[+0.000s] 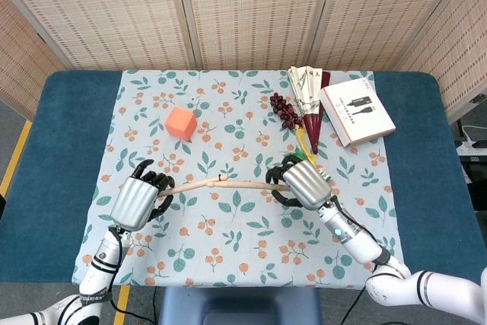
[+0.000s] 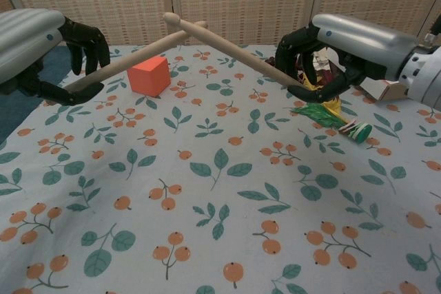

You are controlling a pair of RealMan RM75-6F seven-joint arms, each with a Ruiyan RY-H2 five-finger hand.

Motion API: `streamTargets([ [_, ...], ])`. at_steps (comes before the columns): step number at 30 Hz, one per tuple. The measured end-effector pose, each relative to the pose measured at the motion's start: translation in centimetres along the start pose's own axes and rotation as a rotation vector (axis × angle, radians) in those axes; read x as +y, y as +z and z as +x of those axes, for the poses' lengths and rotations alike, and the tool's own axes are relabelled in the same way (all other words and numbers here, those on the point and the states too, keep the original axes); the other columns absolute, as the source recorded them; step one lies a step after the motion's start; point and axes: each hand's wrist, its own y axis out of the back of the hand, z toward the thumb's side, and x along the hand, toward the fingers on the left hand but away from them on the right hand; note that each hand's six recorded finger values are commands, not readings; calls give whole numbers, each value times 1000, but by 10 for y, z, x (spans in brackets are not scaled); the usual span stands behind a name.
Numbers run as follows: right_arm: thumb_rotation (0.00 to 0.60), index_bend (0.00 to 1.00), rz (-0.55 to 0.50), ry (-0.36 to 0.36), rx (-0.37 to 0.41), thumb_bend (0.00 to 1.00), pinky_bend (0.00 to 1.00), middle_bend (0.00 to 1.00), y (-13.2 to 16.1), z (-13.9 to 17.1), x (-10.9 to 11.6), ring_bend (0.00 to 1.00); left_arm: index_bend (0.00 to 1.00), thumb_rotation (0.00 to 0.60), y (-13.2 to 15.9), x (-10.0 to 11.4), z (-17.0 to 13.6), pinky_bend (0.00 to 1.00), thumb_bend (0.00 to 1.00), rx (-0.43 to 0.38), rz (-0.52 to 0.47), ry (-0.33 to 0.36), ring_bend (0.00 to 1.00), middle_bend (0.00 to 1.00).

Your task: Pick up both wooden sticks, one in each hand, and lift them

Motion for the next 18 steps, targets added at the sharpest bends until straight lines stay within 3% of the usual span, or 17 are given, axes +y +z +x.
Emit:
streamTargets([
  [18,600,995,29,6,18,588,321,886,-1,10,0,588,853,600,-11,-5,4,238,538,13,41,-6,535,855],
])
